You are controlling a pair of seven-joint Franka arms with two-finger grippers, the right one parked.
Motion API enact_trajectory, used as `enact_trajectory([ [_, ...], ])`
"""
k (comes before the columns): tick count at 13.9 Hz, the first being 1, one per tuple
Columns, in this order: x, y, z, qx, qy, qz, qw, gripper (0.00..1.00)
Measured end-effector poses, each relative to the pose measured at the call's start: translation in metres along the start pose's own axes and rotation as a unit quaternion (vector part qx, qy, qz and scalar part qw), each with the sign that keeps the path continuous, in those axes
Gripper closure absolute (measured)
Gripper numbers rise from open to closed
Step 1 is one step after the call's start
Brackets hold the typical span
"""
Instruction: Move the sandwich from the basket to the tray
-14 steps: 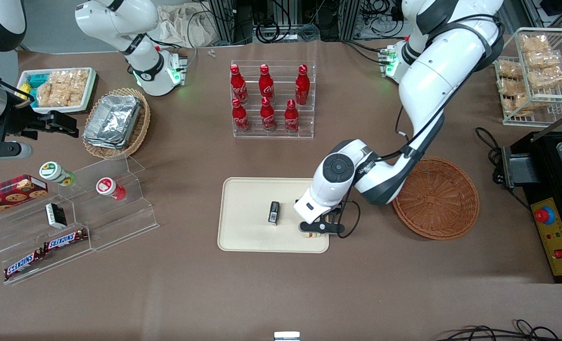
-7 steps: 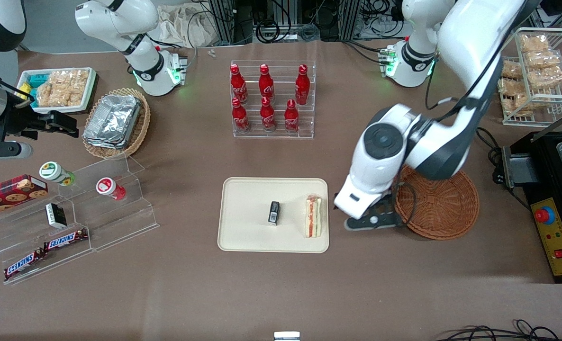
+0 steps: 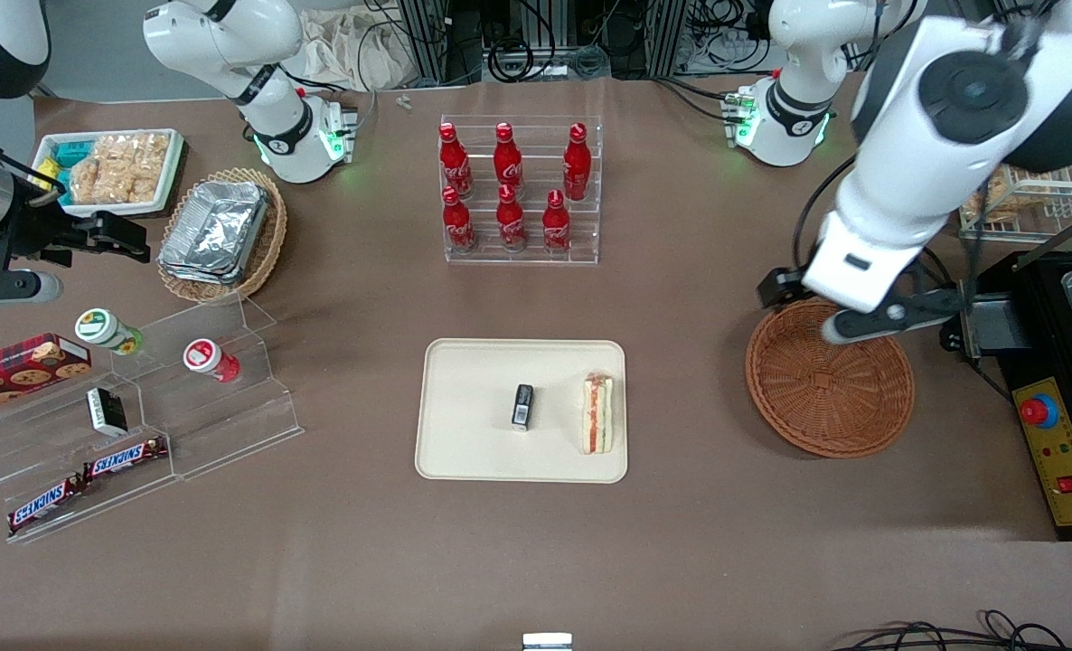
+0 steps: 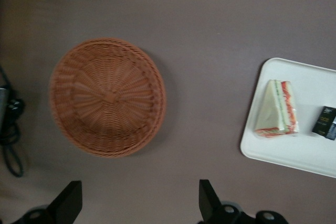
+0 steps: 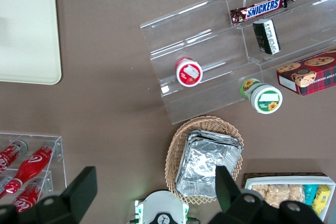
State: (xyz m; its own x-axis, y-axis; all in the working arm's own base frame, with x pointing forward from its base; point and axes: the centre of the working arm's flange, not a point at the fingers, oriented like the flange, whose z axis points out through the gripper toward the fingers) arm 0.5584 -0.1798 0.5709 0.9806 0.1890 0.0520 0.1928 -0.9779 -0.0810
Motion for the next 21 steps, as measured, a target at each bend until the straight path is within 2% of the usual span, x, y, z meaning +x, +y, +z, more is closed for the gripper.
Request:
enact_trajectory([
  [4,0.019,-0.051,-0.007,0.007,-0.008,0.005,0.9999,0.00],
  [8,0.038,-0.108,0.000,-0.019,-0.034,0.033,0.9987,0.00],
  [12,0.055,-0.181,0.010,-0.015,-0.045,0.044,0.9979,0.00],
  [17,0.055,-0.174,0.007,-0.008,-0.041,0.073,0.9965,0.00],
  [21,0.053,-0.158,0.004,-0.015,-0.039,0.086,0.9954,0.00],
])
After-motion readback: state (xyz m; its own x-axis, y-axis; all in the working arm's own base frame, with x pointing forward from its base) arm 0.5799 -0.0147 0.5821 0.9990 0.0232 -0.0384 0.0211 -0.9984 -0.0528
